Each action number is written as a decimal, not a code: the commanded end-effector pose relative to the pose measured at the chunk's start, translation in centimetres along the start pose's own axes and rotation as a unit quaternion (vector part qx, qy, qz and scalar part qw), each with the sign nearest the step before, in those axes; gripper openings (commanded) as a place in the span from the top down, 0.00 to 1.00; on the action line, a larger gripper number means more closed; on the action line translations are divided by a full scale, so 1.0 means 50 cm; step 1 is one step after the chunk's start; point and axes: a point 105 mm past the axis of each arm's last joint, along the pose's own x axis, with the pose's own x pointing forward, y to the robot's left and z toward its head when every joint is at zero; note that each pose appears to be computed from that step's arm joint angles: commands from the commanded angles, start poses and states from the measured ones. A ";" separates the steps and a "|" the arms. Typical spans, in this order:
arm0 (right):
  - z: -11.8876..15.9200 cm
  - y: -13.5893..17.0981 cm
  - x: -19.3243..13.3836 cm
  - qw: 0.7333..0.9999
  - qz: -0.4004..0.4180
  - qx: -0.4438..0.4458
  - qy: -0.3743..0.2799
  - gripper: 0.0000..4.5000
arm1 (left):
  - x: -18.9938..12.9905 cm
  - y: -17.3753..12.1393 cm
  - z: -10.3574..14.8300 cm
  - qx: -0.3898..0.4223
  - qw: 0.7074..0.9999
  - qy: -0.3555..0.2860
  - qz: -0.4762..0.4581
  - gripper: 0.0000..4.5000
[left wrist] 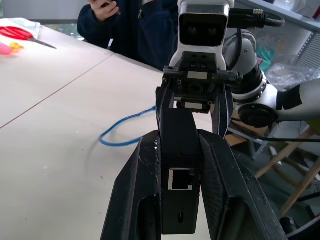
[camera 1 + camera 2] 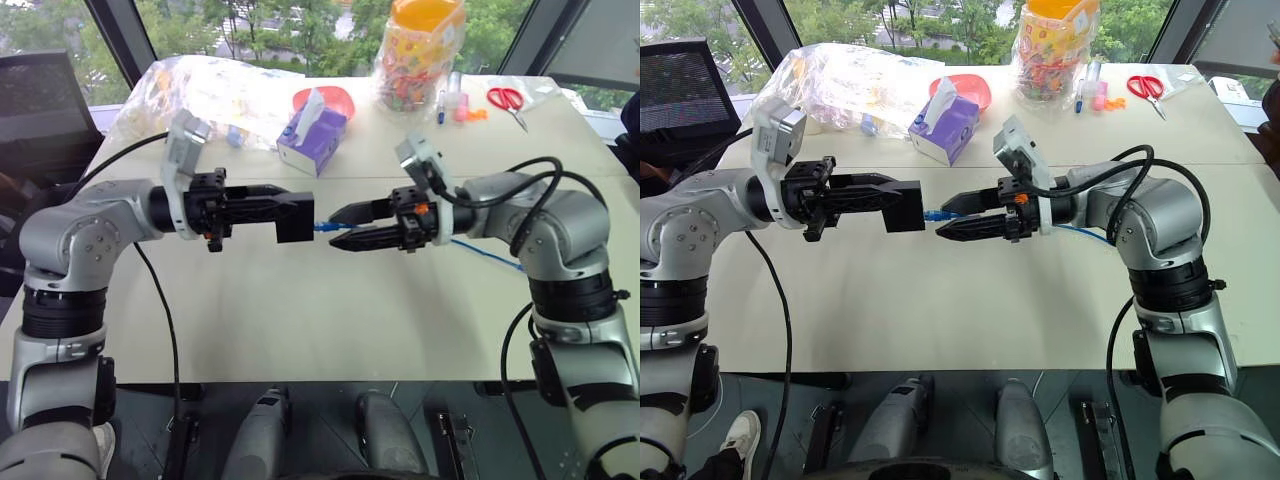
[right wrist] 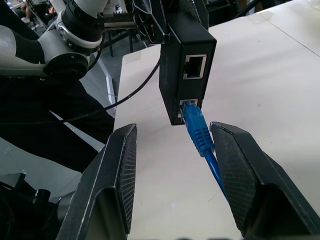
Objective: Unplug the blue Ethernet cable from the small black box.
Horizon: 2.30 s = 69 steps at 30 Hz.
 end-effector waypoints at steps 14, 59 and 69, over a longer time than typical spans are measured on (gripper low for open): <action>0.019 0.014 0.023 1.000 0.022 -0.014 -0.011 0.47 | 0.013 -0.030 0.036 0.039 0.999 -0.023 -0.021 0.89; 0.005 0.022 0.011 0.999 0.029 -0.015 0.009 0.98 | 0.013 -0.046 0.010 0.055 0.997 0.022 -0.040 0.89; -0.004 0.029 0.016 0.999 0.033 -0.015 0.015 0.98 | 0.009 -0.039 0.029 0.057 0.998 0.007 -0.030 0.89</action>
